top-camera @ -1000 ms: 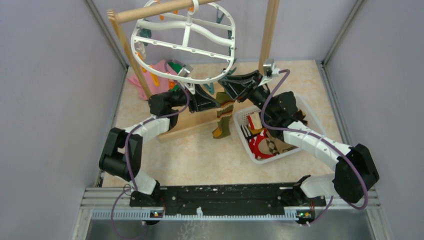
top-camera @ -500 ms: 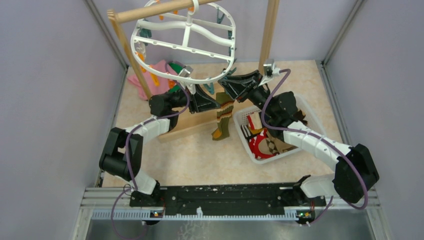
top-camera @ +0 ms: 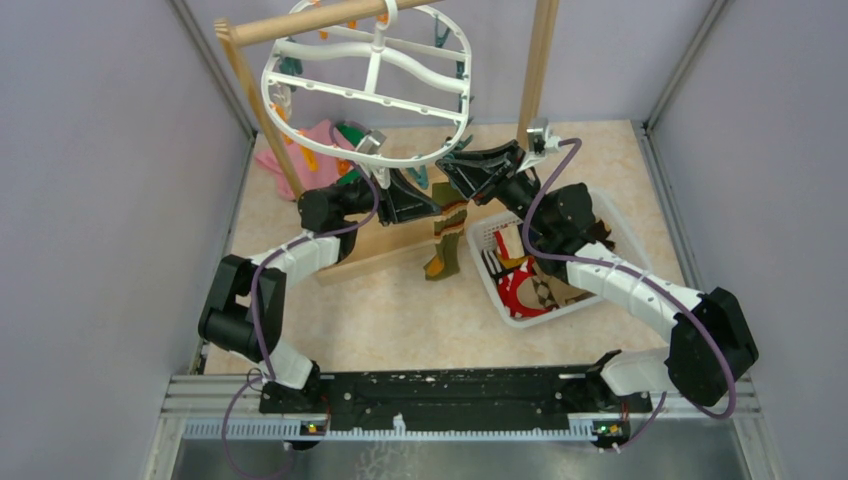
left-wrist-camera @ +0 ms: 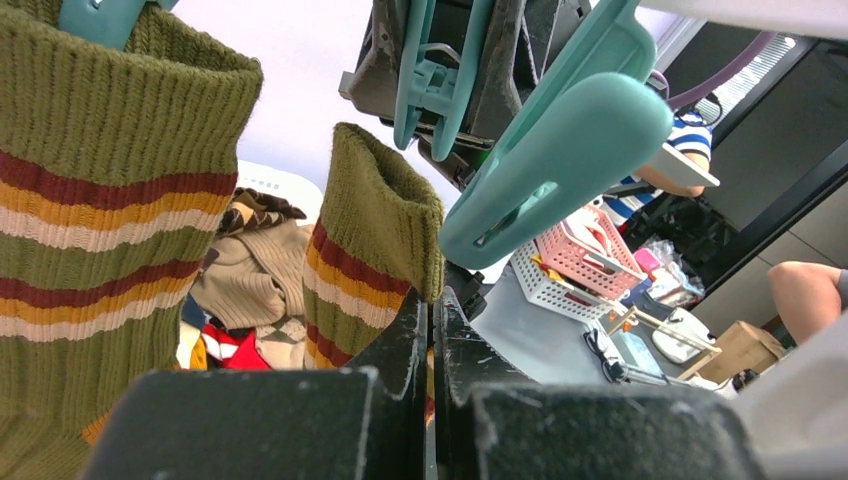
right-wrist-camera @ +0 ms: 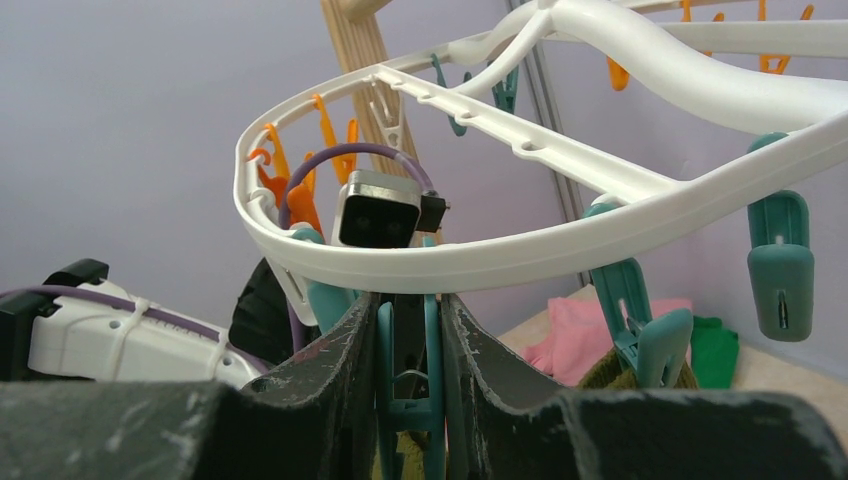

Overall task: Clip the socks to the hanger
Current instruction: Clamp the sock onto the hanger.

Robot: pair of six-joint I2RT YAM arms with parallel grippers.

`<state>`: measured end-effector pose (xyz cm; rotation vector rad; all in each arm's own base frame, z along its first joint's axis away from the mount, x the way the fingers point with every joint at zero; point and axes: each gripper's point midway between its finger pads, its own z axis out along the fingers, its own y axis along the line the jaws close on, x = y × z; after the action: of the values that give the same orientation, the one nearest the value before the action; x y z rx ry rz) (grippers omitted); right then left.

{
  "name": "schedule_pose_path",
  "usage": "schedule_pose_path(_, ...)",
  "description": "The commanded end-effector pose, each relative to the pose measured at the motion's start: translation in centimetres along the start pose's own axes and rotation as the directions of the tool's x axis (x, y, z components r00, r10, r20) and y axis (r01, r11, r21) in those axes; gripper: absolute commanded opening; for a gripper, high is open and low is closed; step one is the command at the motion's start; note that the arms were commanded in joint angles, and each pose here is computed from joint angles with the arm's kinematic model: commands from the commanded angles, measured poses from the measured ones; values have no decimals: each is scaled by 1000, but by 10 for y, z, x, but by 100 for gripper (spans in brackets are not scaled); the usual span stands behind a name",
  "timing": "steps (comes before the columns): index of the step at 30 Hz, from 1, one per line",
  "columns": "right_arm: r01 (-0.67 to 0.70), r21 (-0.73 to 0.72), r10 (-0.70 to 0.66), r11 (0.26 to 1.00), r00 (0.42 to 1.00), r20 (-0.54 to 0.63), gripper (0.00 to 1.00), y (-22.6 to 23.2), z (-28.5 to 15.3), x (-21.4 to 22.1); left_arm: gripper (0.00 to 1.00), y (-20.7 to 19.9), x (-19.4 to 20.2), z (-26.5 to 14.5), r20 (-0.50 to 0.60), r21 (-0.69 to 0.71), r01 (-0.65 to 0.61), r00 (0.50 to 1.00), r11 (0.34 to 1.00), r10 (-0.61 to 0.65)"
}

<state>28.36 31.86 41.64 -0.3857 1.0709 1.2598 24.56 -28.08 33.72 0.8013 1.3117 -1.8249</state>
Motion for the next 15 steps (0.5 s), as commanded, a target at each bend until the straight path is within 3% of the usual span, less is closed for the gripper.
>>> schedule_pose_path(1, -38, -46, 35, 998, 997, -69, 1, 8, -6, 23, 0, -47, -25, 6, 90, 128, -315, 948, 940, 305)
schedule_pose_path(15, -26, -53, 22, 998, 997, -71, 1, 8, -6, 25, 0, -58, -31, 7, 110, 135, -330, 942, 934, 317)
